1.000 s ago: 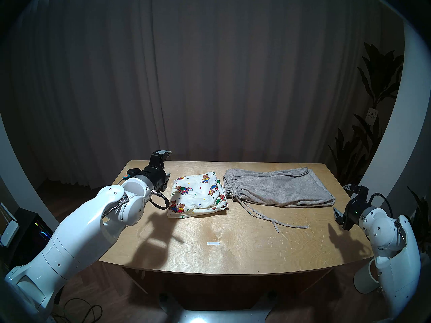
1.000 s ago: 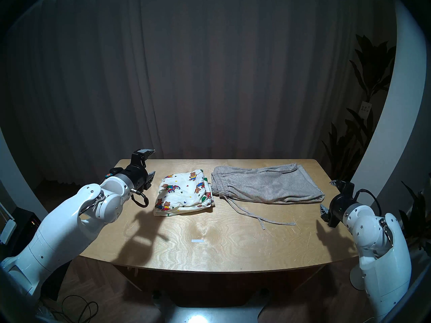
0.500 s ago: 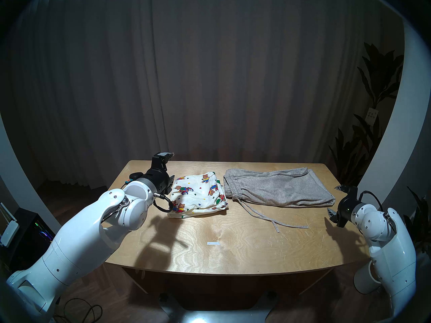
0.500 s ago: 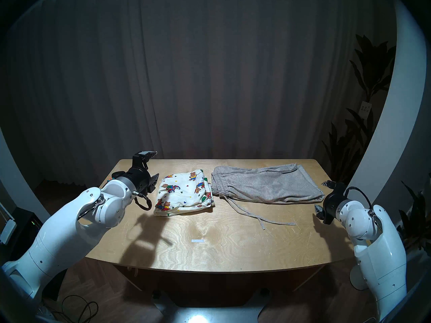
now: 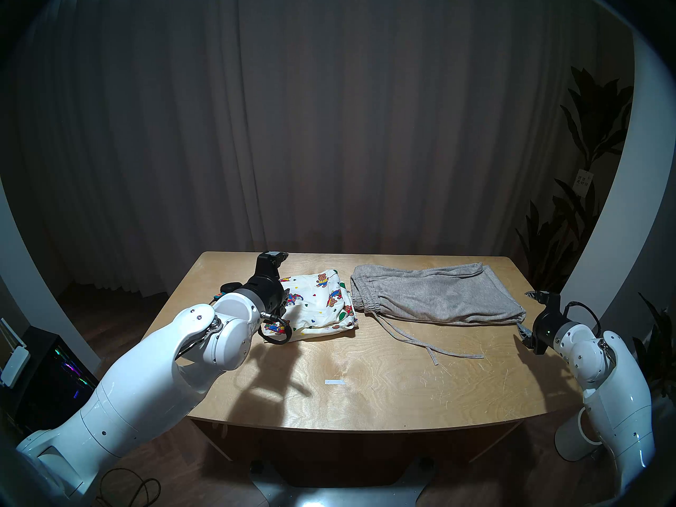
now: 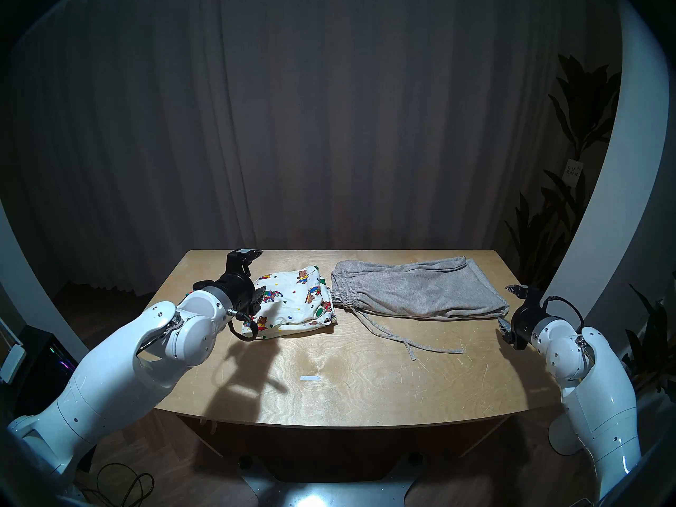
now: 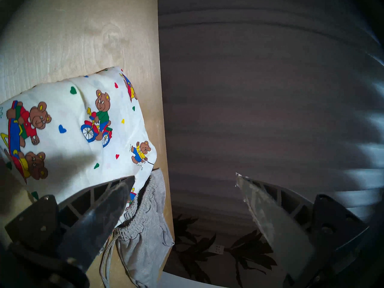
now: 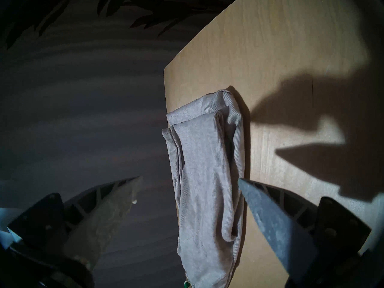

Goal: Fold pants twice and stack them

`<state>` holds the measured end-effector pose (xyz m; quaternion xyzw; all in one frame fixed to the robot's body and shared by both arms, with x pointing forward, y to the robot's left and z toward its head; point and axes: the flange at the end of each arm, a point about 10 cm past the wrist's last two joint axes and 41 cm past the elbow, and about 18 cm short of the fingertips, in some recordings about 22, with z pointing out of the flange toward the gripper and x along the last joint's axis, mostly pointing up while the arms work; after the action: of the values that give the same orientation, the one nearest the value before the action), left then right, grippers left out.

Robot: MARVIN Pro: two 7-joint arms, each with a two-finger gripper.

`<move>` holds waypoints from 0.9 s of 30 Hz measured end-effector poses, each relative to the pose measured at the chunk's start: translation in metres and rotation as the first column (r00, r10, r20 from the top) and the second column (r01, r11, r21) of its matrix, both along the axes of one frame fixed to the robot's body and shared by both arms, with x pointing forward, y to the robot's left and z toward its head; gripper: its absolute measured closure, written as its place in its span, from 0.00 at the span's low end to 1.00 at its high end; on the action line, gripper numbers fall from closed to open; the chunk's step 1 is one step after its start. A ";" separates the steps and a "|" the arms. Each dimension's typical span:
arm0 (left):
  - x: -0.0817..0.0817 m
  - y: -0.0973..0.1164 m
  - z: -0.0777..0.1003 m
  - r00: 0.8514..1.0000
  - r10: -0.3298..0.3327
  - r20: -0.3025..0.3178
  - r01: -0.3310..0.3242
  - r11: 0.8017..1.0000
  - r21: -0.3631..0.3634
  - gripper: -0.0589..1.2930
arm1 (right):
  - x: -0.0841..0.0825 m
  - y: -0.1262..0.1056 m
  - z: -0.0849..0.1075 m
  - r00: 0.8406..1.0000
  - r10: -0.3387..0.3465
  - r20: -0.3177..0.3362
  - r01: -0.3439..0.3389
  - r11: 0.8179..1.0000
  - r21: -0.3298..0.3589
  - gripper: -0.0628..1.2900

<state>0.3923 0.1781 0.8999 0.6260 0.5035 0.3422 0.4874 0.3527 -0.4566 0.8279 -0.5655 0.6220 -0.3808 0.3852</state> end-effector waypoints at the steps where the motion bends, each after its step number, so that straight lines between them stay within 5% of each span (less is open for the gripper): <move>1: -0.001 -0.001 0.001 1.000 -0.001 -0.002 0.000 1.000 -0.002 0.03 | 0.000 -0.001 -0.001 1.000 0.000 0.000 0.000 1.000 -0.001 0.07; 15: -0.015 -0.036 0.008 0.998 -0.029 -0.054 0.028 0.999 -0.017 0.03 | 0.006 -0.015 -0.040 0.999 0.008 -0.035 -0.009 0.999 -0.047 0.07; 27: -0.028 -0.052 0.011 0.998 -0.007 -0.065 0.006 1.000 -0.007 0.03 | 0.026 -0.025 -0.042 0.999 0.030 -0.038 -0.035 0.992 -0.125 0.07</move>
<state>0.3647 0.1264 0.9111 0.6369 0.5181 0.3183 0.4739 0.3787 -0.4813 0.7862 -0.6056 0.5943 -0.4026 0.3435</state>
